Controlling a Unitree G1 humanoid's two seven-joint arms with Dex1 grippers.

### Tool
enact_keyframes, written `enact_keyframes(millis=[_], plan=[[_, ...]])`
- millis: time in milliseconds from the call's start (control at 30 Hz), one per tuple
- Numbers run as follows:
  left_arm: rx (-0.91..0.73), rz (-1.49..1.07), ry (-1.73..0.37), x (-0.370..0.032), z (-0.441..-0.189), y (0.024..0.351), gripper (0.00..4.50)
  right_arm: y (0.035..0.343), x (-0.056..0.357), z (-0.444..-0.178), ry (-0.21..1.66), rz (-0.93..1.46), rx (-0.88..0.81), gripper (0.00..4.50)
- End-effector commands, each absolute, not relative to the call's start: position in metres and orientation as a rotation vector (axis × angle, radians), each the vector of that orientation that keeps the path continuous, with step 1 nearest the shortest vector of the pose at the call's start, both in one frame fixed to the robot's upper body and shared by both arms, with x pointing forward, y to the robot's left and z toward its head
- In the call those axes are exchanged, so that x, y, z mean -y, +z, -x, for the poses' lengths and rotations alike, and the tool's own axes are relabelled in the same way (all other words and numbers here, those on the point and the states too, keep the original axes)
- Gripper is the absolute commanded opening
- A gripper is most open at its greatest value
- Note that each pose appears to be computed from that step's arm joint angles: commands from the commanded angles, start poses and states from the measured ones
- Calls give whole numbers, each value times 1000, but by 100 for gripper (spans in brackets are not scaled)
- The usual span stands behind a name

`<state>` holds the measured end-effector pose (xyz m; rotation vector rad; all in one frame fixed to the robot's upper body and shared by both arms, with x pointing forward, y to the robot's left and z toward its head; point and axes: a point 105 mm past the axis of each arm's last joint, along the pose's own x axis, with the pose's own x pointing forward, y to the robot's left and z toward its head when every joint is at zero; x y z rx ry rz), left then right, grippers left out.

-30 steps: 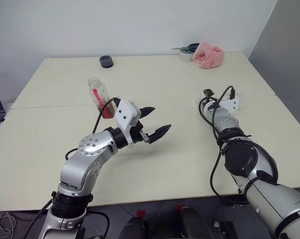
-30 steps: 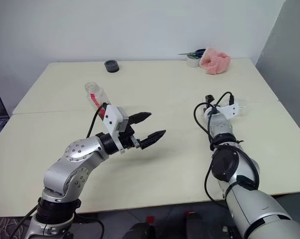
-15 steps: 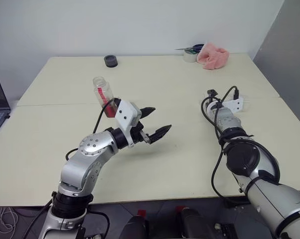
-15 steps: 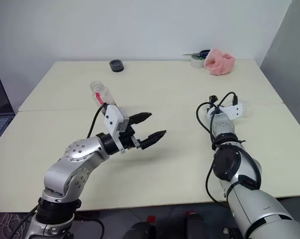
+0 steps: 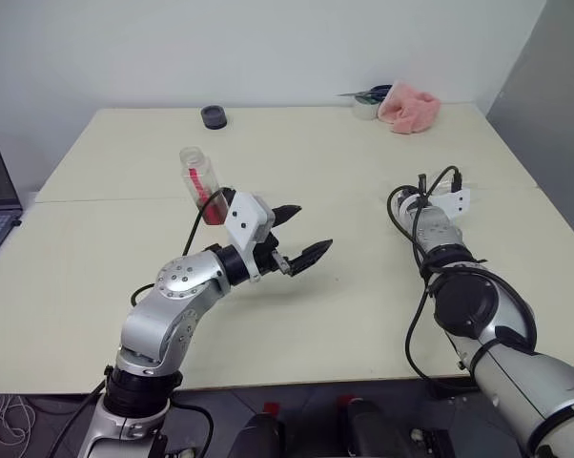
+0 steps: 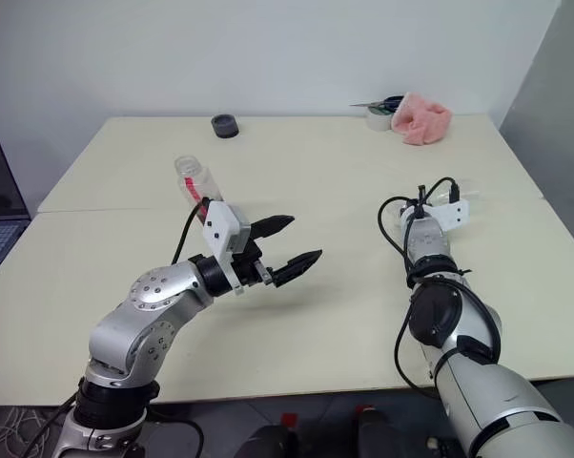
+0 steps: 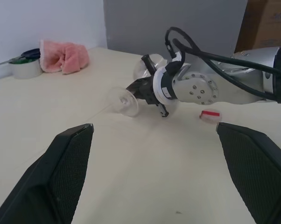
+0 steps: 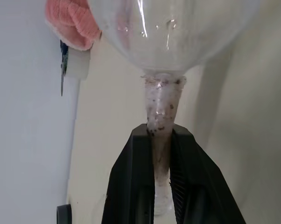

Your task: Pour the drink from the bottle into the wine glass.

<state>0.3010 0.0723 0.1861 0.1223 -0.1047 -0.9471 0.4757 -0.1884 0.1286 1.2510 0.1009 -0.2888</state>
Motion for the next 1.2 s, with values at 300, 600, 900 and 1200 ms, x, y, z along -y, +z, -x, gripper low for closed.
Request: enact_keyframes(millis=[300,600,900,1200], plan=[[43,-130,-866,-86,-282,165,450,206,139,-491,3,-827,50,16],[13,-104,-621,-115,-262,147,450,215,90,-481,183,-131,183,16],[66,-109,-488,-135,-259,156,450,170,86,-468,212,47,163,16],[65,-112,-483,-138,-255,157,450,133,99,-459,190,-9,66,16]])
